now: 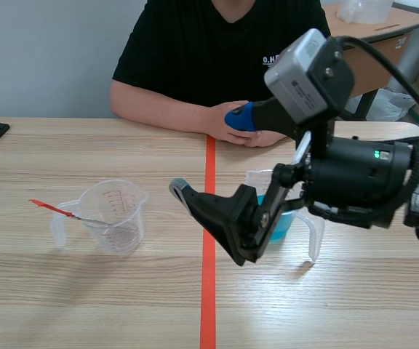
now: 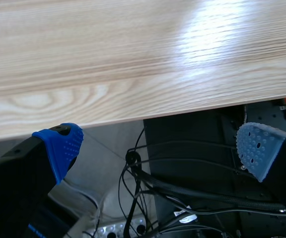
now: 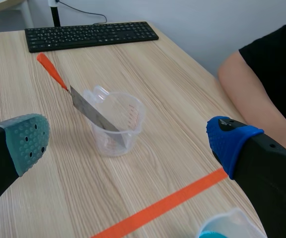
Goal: Do the redox reaction experiment.
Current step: 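Return to the home posture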
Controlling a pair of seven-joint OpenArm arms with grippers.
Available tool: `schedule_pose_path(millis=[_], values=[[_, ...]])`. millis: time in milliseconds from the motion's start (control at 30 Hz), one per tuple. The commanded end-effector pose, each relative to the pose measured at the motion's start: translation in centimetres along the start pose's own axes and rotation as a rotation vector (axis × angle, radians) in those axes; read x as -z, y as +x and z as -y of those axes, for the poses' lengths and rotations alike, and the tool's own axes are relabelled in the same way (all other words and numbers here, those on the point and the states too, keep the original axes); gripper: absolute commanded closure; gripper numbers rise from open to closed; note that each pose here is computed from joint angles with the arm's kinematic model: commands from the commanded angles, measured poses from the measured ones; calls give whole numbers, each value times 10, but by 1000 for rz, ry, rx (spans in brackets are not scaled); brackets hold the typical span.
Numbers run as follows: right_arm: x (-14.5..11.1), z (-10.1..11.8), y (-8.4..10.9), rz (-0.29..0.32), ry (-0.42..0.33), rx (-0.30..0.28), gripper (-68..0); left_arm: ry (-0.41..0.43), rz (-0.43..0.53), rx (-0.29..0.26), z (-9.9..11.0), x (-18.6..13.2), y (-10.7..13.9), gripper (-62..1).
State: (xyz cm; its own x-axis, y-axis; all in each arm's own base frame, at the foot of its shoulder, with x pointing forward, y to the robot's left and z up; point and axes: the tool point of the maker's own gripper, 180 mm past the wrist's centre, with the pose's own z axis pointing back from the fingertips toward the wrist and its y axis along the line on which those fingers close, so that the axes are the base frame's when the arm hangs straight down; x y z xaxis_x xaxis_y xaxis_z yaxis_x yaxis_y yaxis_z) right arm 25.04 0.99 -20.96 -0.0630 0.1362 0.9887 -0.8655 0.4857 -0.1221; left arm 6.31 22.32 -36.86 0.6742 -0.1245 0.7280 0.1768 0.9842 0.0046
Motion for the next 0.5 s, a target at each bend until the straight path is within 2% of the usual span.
schedule_pose_path(millis=[0, 267, 467], values=[[-7, 1, 14, 37, -18, -6, -679, -41, 37, 23, 6, -4, 13, -623], [-42, -17, 21, -9, -69, 6, -679, -174, 111, 161, 21, -4, 55, -623], [-61, -26, 29, -39, -101, 6, -679, -264, 187, 232, 33, -2, 95, -623]])
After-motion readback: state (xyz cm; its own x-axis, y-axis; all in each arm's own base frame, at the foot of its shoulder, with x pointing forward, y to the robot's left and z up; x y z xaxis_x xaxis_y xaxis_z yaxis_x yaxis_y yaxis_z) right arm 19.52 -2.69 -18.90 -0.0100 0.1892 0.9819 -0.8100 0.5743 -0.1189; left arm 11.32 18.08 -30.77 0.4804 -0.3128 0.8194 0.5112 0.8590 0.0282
